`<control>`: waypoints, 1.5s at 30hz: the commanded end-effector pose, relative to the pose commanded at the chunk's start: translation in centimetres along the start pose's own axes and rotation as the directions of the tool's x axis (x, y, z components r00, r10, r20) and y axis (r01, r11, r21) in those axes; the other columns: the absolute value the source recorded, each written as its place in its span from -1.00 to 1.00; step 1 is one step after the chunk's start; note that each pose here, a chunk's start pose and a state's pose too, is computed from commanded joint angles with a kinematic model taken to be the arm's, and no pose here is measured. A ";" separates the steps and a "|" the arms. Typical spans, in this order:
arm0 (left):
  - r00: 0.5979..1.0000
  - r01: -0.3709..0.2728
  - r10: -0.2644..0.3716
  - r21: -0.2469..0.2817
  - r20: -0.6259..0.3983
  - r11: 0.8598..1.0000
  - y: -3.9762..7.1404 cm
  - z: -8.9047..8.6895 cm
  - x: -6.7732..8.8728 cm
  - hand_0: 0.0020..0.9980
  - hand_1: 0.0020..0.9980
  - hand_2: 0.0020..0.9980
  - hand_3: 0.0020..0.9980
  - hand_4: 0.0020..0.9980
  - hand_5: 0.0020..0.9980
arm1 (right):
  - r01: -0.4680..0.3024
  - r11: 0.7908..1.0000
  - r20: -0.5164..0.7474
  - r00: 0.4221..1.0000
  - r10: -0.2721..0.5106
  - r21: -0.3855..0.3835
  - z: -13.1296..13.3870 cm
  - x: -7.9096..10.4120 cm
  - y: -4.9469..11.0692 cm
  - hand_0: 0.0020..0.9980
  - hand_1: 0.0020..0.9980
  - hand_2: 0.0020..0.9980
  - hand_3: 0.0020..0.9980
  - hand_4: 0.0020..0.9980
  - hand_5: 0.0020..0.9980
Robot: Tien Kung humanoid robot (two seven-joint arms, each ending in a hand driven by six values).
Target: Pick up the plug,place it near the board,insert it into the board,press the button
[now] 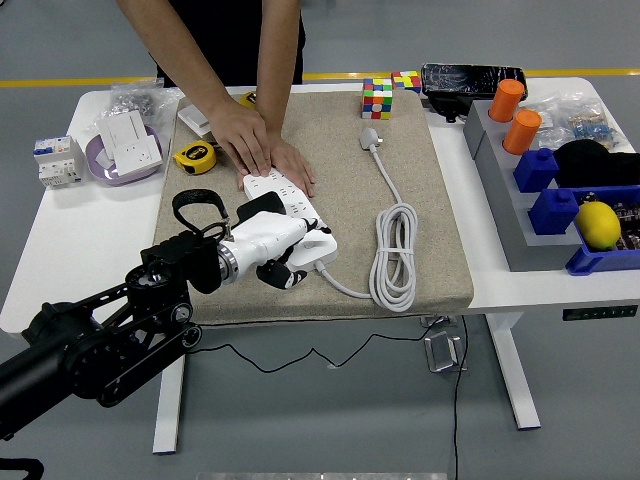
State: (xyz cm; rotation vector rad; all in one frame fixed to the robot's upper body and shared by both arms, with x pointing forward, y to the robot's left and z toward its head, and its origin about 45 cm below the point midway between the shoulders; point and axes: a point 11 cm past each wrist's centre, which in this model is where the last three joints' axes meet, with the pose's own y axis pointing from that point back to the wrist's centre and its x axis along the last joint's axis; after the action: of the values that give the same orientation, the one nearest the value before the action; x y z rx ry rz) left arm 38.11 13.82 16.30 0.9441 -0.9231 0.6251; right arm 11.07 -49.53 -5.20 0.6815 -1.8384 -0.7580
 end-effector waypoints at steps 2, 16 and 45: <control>1.000 0.005 -0.005 0.012 -0.001 1.000 -0.2 -0.3 -0.2 -0.73 -0.99 -0.73 0.76 0.40 -1.00 | 0.000 1.000 -0.001 1.000 0.000 0.000 0.0 0.0 0.0 0.86 0.79 0.64 0.63 1.00 1.00; 1.000 0.020 -0.019 0.038 -0.001 0.999 -0.2 -1.4 -0.6 -0.74 -0.99 -0.73 0.73 0.40 -1.00 | -0.001 1.000 -0.001 1.000 0.001 -0.001 0.1 0.1 0.0 0.86 0.79 0.64 0.63 1.00 1.00; 0.996 0.078 -0.081 0.064 0.036 0.995 0.1 -2.3 -1.7 -0.74 -0.99 -0.73 0.71 0.40 -1.00 | -0.003 1.000 0.001 1.000 0.003 -0.002 0.1 0.2 -0.1 0.85 0.79 0.64 0.63 1.00 1.00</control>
State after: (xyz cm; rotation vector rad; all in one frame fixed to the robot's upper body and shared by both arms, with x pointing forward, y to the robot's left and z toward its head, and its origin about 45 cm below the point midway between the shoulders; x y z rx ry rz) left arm 38.09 15.86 14.27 1.0470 -0.8995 0.5724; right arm 10.94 -49.69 -5.16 0.6773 -1.8388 -0.7581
